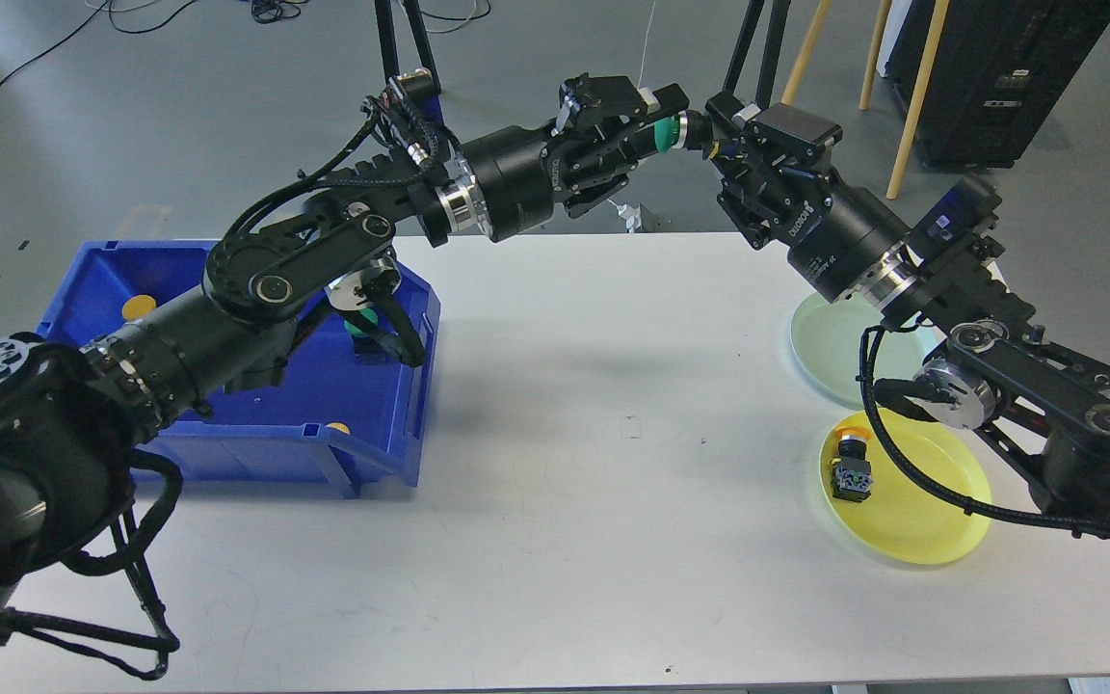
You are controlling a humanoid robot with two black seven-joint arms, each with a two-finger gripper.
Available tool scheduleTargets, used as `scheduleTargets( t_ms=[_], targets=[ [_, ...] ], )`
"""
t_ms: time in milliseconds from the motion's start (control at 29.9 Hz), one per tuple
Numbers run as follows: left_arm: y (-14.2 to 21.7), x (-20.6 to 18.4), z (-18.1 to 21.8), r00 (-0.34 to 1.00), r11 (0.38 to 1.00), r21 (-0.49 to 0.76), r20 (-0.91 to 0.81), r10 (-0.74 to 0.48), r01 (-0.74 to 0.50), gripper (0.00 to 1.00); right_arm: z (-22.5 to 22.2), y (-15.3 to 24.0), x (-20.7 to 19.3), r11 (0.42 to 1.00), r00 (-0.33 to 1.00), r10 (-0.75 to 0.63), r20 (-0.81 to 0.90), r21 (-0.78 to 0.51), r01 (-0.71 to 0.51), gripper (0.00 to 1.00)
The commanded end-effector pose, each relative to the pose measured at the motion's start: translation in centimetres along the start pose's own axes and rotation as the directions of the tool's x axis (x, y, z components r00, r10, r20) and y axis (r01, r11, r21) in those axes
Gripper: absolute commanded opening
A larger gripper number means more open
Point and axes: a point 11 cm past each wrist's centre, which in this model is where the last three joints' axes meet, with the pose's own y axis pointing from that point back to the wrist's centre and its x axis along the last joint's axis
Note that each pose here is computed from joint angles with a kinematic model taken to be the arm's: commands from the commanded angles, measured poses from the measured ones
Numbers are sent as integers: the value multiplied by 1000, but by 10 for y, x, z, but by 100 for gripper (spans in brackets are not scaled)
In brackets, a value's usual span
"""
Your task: Pass button and place on color plate
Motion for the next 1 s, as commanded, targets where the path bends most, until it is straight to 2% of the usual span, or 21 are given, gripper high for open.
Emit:
scheduleTargets(
  t_ms=[0,33,134,234,267,334,401,468,535,635,668,702,769,802,835,969],
  targets=[
    [4,6,2,999,1000,-13,-22,23,-23,94,0,3,6,999,999,33,0,0,-33,1],
    [5,8,2,999,999,-14,-25,29,-30,99,1,4,9,999,999,50,1,-2,-50,1],
    [11,19,9,998,998,-30,-34,60,-61,99,5,17,24,990,989,139,49,1,-139,1],
    [38,48,15,992,992,-16,2,122,-122,99,26,42,44,948,924,317,214,-68,-310,0],
    [46,56,18,990,990,-11,15,140,-140,99,40,53,48,920,882,390,263,-133,-368,0],
    [66,74,24,983,984,0,44,177,-177,99,74,78,60,820,763,565,314,-316,-477,0],
    [89,92,30,973,975,14,76,220,-222,99,107,108,76,677,628,720,296,-497,-542,1],
    [102,102,33,966,969,22,94,243,-246,99,131,137,92,559,534,809,247,-606,-566,1],
    [109,106,35,962,966,25,103,252,-256,99,147,151,96,502,483,845,229,-652,-568,1],
    [111,105,39,964,969,19,107,243,-247,99,158,150,91,478,463,857,228,-689,-545,3],
    [110,103,40,966,971,16,106,235,-238,99,162,152,91,461,457,862,219,-712,-530,9],
    [110,101,40,968,972,15,103,231,-233,99,165,152,91,448,450,867,214,-731,-515,24],
    [110,100,39,968,973,16,101,229,-231,99,169,142,86,443,448,867,218,-751,-491,62],
    [110,100,38,968,973,17,100,229,-232,99,171,140,84,446,449,865,224,-752,-486,85],
    [110,100,37,968,973,18,98,229,-232,99,170,139,84,448,450,864,226,-752,-483,100],
    [119,104,36,964,968,22,97,248,-251,99,165,129,82,481,463,848,257,-740,-471,100]
  ],
)
